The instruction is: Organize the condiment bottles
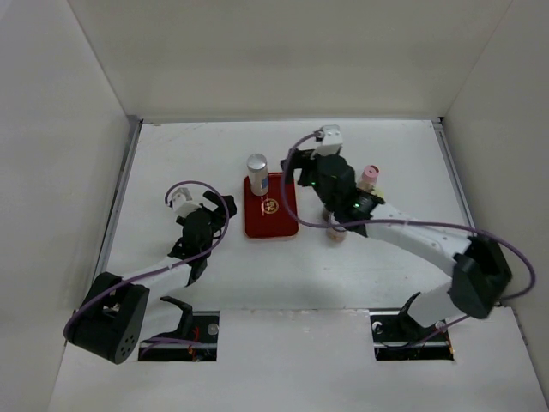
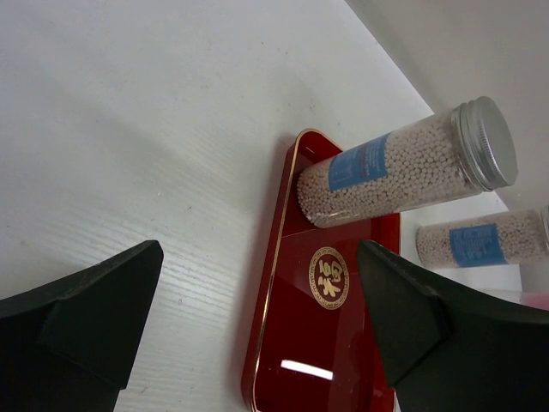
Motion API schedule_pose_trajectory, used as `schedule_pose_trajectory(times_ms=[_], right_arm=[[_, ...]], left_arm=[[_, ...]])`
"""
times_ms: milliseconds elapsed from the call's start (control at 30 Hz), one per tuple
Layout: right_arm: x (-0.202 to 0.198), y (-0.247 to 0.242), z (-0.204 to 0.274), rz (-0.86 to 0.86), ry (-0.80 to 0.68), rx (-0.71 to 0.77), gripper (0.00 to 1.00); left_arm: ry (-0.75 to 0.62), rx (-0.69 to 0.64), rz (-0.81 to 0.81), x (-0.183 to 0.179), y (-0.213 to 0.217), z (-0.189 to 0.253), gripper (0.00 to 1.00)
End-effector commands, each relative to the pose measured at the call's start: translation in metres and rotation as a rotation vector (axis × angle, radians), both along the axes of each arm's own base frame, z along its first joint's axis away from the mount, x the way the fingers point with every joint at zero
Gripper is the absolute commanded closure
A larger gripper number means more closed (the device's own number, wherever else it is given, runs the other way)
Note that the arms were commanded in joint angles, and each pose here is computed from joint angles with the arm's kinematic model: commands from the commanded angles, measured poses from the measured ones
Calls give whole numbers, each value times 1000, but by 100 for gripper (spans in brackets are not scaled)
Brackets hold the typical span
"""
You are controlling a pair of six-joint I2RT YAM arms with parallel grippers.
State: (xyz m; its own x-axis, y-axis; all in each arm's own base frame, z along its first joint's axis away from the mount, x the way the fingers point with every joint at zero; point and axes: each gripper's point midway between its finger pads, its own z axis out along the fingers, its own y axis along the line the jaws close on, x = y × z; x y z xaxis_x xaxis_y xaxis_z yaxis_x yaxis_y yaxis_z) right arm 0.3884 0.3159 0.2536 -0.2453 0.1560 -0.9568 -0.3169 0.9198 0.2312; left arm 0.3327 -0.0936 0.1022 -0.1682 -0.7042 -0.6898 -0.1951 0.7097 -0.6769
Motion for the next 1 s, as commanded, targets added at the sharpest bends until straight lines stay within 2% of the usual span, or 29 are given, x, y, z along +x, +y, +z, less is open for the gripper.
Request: schedule_pose_trajectory(times_ms=[0, 100, 200, 433, 700, 833, 967], right_arm=[[-13, -64, 4, -132, -36, 38, 8], [-31, -120, -43, -244, 57, -23, 7], [-40, -148, -75, -278, 151, -60, 6], [-33, -144, -90, -254, 210, -129, 0], [-14, -131, -123, -245, 283, -192, 1], [-4, -134, -133, -270, 297, -220, 8], [3, -134, -130, -285, 287, -220, 32]], left_arm=[[-41, -27, -12, 4, -5, 11, 0], [-29, -23, -24, 5, -10, 8, 0], [-30, -25, -33, 5, -12, 8, 0], [-26, -23, -40, 7, -14, 7, 0], [-13, -22, -53, 8, -17, 3, 0], [-14, -28, -61, 8, -19, 4, 0], [-9, -28, -61, 8, -18, 2, 0]])
